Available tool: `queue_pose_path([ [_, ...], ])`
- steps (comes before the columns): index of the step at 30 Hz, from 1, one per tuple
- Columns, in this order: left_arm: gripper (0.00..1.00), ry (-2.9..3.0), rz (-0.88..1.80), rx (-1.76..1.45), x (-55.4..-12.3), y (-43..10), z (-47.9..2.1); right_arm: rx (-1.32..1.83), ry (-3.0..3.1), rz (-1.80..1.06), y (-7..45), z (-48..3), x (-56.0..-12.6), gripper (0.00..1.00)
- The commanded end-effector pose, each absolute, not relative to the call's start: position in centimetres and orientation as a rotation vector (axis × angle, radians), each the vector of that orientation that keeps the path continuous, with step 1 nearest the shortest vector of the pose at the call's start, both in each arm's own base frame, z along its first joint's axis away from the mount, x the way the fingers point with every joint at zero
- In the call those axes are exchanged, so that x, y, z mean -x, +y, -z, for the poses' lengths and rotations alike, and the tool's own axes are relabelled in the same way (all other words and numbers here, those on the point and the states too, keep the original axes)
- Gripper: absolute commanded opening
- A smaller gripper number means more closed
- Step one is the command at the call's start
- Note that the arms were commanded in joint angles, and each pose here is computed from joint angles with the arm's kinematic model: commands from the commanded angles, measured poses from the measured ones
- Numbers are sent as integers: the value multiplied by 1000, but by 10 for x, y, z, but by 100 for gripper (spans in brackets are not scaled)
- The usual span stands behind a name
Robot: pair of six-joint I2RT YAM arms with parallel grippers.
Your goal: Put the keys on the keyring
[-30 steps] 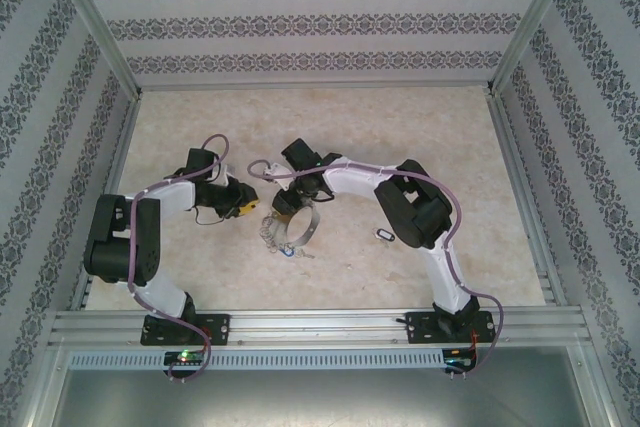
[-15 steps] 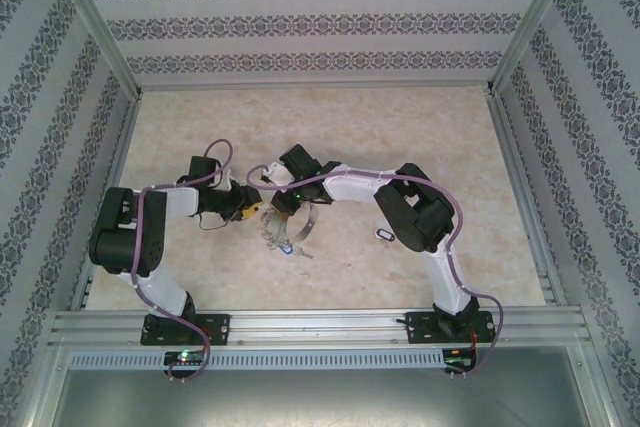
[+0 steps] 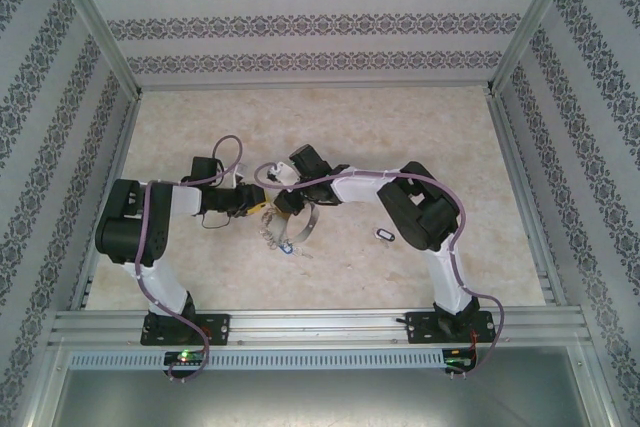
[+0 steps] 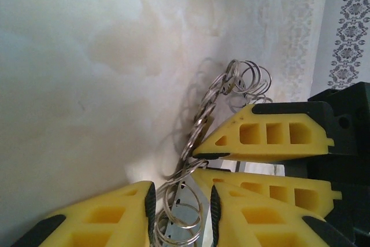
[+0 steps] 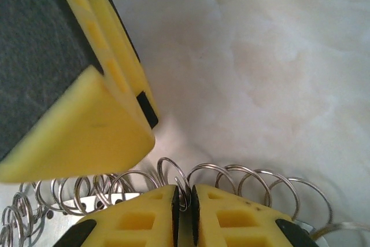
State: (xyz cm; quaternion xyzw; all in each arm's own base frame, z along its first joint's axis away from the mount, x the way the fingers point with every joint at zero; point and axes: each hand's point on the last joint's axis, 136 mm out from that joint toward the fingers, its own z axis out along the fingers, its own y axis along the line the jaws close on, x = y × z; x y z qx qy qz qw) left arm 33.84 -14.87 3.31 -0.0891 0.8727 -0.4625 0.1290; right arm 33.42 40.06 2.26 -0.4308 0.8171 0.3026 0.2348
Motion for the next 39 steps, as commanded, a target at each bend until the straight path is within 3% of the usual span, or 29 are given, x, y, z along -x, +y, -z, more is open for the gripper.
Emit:
queue_pose_path([
  [1,33,2552,1263,135,-342,-152,-20,1145,2314,-901,384,-15,-322,18],
  [9,32,2540,1307,96,-343,-157,-21,1075,2226,-1044,380,-51,-325,24],
  [25,32,2557,1311,-120,-351,-189,-23,875,2099,-1179,355,-115,-343,25],
  [39,31,2615,1362,-159,-337,-200,-15,839,2094,-1177,338,-118,-345,25],
])
